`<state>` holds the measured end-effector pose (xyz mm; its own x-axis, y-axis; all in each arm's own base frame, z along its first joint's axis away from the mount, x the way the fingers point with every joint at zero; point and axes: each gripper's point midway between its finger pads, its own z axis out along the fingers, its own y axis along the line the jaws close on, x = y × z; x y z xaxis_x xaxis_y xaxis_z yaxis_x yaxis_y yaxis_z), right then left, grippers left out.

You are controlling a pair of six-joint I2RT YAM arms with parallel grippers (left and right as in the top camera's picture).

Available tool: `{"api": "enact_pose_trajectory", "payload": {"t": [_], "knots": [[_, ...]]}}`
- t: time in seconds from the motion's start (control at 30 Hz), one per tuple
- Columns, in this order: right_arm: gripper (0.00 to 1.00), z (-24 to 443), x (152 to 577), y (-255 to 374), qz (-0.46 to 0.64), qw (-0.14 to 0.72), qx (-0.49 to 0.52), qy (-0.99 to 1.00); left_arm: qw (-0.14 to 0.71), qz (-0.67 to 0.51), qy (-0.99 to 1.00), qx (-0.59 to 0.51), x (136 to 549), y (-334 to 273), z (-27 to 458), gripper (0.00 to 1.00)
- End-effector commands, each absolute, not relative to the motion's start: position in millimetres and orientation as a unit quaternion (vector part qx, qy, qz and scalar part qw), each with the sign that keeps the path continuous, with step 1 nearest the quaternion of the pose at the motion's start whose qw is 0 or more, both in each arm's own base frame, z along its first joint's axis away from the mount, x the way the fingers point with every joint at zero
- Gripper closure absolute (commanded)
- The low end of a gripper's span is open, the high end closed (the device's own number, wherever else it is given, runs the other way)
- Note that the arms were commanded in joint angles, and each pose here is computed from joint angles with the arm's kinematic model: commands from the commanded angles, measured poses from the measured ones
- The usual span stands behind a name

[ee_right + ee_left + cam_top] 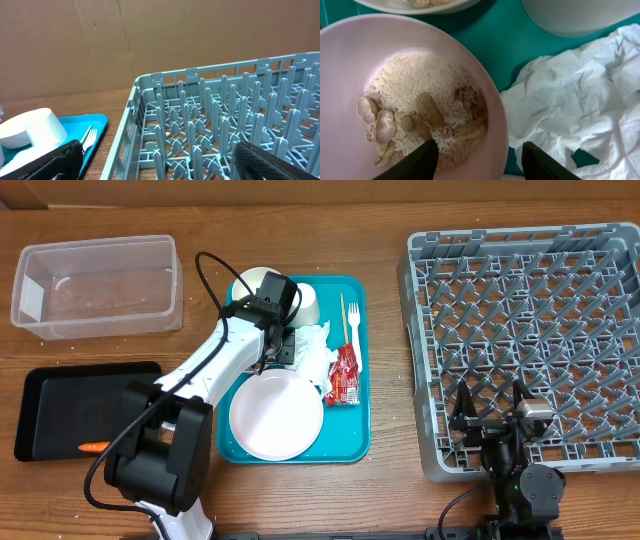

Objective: Sort waste into correct bins and load items into the dishwasher rack
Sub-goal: 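Reach the left gripper to the front white bowl and grip its rim, then lift the bowl and carry it over the black tray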

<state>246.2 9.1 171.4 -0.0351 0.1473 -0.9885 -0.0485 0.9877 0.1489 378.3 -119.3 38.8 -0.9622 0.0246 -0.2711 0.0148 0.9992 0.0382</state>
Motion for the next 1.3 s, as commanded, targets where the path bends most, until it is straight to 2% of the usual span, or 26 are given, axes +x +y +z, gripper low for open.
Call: {"api": "enact_pose_trajectory", "payload": {"t": [0.0,0.13,0.3,0.5,0.53,0.67,0.93,1.07,1.27], "knots": [[0.00,170,246,6,0.067,0.696,0.040,0.714,0.127,0.019,0.991,0.041,376,-121,36,0.44],[0.00,170,246,6,0.067,0.696,0.040,0.714,0.128,0.018,0.991,0.041,377,-121,36,0.57],[0.00,170,246,6,0.067,0.696,0.040,0.714,0.128,0.019,0.991,0.041,377,-121,36,0.66],[0.00,170,246,6,0.067,0.696,0.040,0.714,0.133,0.033,0.990,0.039,379,-116,37,0.83],[0.00,170,246,6,0.067,0.696,0.040,0.714,0.133,0.033,0.990,0.039,379,-116,37,0.89],[0.00,170,246,6,0.067,0.696,0.040,0.714,0.139,0.041,0.989,0.038,382,-114,40,0.96],[0.00,170,246,6,0.067,0.696,0.040,0.714,0.153,0.034,0.987,0.036,399,-121,83,0.96],[0.00,170,246,6,0.067,0.696,0.040,0.714,0.155,0.028,0.987,0.017,403,-124,133,0.96],[0.00,170,246,6,0.067,0.696,0.040,0.714,0.145,0.026,0.988,-0.034,391,-116,181,0.96]]}}
